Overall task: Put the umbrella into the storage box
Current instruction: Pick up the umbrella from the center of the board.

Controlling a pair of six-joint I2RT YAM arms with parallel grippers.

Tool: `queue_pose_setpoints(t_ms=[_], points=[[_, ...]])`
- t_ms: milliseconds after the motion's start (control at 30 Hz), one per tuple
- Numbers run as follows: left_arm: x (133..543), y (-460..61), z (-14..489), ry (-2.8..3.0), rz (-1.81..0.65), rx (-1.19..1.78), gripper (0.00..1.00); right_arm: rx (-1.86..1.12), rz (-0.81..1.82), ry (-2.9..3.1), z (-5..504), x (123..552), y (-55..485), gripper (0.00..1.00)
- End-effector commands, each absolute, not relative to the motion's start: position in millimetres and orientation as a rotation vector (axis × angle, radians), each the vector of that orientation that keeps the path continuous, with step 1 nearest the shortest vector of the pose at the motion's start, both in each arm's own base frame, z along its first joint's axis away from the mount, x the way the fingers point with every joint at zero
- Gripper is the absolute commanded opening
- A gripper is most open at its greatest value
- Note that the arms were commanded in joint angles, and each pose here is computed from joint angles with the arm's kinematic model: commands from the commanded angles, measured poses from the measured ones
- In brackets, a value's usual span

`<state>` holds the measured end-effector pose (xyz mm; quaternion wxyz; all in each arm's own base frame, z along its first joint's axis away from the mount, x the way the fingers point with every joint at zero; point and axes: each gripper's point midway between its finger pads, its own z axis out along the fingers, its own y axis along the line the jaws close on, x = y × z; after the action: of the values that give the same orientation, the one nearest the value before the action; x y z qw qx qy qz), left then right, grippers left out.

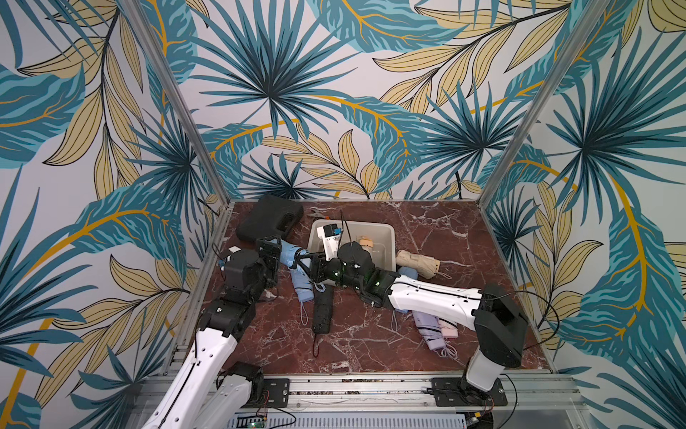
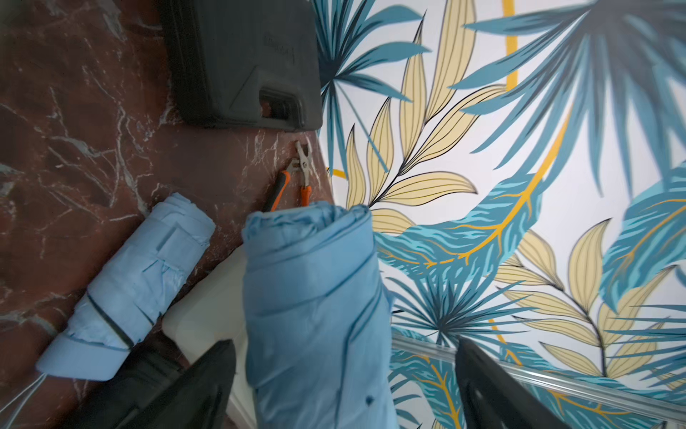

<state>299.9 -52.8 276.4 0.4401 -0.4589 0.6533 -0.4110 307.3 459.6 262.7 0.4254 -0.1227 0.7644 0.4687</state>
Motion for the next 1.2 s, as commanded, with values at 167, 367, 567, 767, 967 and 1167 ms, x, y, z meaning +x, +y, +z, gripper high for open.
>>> queue_pose_setpoints(t_ms=[167, 367, 567, 767, 967, 1167], points=[[259, -92, 381, 1.798, -0.556, 0.063, 0.93, -0.339, 1.039, 1.894, 300, 314, 422, 0.0], [212, -122, 338, 1.86, -0.243, 0.846, 1.0, -0.481, 0.967, 2.068, 292, 317, 392, 0.0], [208, -128, 322, 1.788, -0.076, 1.073, 1.0, -0.707, 1.017, 2.167, 285, 283, 379, 0.0], [220, -152, 316, 1.598, 0.085, 1.255, 1.0, -0.885, 1.113, 2.182, 289, 245, 374, 0.0], [215, -178, 286, 1.638, -0.079, 1.329, 1.0, -0.886, 1.195, 2.229, 286, 232, 373, 0.0], [208, -188, 254, 1.746, -0.184, 1.349, 1.0, -0.871, 1.252, 2.25, 286, 224, 373, 0.0]])
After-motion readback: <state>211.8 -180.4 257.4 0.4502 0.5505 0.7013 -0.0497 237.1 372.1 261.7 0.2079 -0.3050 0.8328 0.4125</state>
